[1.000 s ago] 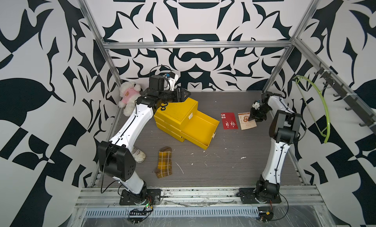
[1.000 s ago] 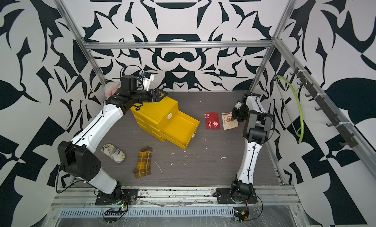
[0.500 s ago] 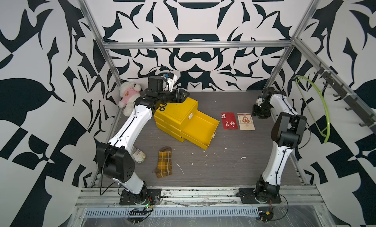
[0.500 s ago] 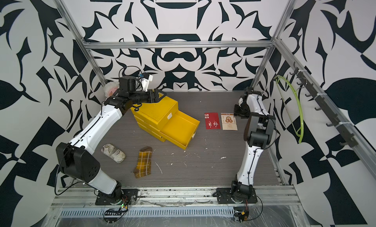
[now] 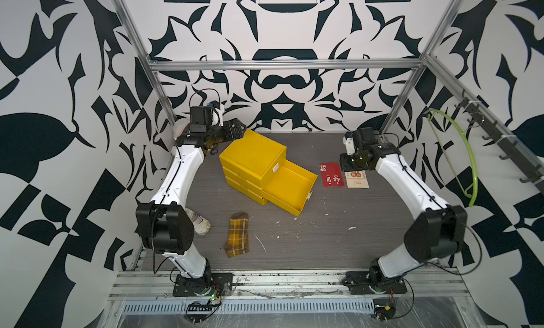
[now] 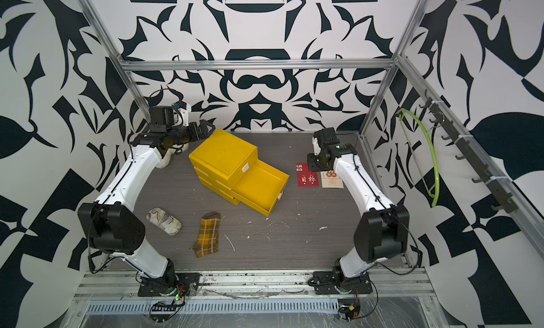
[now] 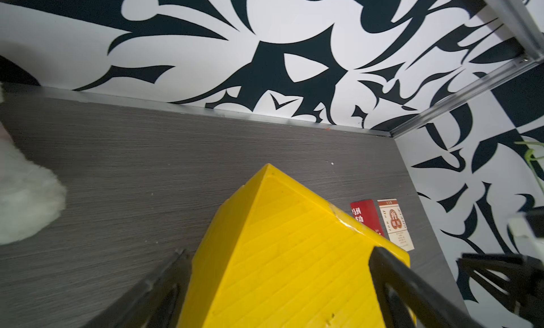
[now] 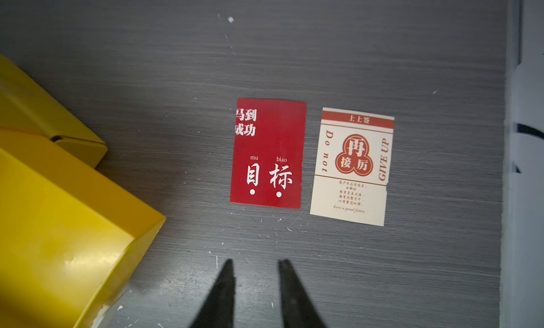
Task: Take the postcards out of the drawer
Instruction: Place the postcard at the center of the board, then close the drawer of the storage box.
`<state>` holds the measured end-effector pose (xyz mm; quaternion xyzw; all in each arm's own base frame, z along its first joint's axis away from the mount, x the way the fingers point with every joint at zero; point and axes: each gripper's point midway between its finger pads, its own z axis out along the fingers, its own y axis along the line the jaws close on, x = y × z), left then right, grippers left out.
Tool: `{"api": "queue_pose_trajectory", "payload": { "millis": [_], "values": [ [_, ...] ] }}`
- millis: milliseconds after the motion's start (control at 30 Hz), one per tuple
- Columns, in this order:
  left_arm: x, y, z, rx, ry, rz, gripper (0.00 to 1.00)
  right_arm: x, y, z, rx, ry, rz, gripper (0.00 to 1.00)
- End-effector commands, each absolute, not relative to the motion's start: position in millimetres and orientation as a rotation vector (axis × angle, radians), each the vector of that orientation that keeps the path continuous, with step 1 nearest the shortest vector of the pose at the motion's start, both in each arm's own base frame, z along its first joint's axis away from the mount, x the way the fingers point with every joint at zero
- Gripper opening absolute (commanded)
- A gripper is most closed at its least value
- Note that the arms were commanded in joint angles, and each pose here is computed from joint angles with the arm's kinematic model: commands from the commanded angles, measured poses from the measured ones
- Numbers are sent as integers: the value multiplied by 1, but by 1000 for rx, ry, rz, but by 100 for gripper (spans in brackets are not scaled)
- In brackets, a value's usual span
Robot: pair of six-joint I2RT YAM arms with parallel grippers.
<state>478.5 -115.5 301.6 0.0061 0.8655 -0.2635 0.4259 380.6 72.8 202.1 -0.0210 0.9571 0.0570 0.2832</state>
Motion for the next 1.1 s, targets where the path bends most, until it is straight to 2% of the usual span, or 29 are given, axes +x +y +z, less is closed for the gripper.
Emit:
{"api": "queue_pose_trajectory", "payload": {
  "millis": [0,67,333,600,1067],
  "values": [
    [487,-102,290,-5,2193,-627,99,367,89,224,-38,2465,278,9],
    [491,-98,287,-18,2197,-663,99,355,100,223,-58,2468,331,0],
    [490,-115,258,38,2268,-824,100,322,143,191,-81,2511,554,0],
    [476,-118,226,54,2362,-847,93,299,177,159,-109,2577,698,0],
    [464,-120,202,63,2435,-864,77,304,223,144,-137,2517,873,0]
  ]
}}
